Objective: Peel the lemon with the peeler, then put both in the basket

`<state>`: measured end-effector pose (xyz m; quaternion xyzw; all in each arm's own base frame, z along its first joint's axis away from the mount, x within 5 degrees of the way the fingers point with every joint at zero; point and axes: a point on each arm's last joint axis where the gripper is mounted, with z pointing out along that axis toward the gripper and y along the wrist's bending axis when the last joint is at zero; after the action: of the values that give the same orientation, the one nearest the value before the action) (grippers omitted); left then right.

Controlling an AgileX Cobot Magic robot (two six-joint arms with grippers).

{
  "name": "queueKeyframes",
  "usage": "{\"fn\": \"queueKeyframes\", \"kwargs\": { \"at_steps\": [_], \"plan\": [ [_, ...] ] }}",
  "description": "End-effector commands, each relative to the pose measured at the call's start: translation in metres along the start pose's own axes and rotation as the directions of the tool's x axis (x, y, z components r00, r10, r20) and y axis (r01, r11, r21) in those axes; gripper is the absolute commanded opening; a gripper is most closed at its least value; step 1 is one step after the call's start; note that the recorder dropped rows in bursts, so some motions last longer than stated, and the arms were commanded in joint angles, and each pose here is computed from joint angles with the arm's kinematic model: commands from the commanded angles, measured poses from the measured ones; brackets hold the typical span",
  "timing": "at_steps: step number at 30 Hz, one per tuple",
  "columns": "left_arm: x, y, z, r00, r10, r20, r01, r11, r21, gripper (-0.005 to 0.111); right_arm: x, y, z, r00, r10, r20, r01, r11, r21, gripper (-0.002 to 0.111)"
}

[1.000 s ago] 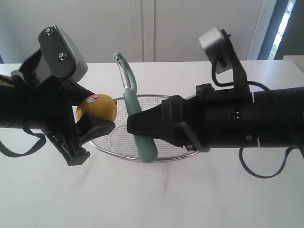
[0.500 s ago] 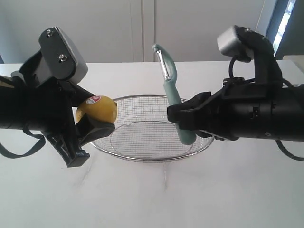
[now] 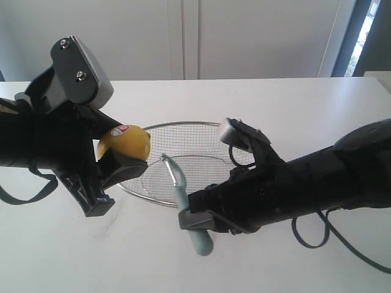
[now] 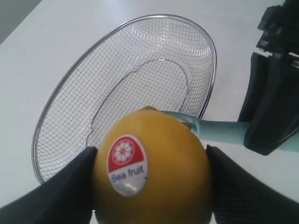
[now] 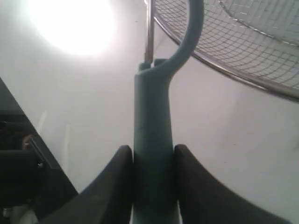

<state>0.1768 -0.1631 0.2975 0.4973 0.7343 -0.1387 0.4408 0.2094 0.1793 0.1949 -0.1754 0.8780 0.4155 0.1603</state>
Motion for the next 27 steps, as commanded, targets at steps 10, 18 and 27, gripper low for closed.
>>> {"fn": "queueKeyframes", "kwargs": {
  "at_steps": [10, 18, 27],
  "plan": [
    [0.0, -0.003, -0.001, 1.0, -0.018, 0.006, 0.018, 1.0, 0.012, 0.0, -0.005, 0.01, 0.012, 0.997, 0.075, 0.036, -0.064, 0.964, -0.256, 0.0],
    [0.0, -0.003, -0.001, 1.0, -0.018, 0.006, 0.018, 1.0, 0.012, 0.0, -0.002, 0.018, 0.015, 0.998, 0.067, 0.016, -0.06, 0.956, -0.287, 0.0],
    [0.0, -0.003, -0.001, 1.0, -0.018, 0.006, 0.018, 1.0, 0.012, 0.0, 0.0, 0.022, 0.018, 0.997, 0.073, 0.015, -0.065, 0.954, -0.293, 0.0]
  ]
}}
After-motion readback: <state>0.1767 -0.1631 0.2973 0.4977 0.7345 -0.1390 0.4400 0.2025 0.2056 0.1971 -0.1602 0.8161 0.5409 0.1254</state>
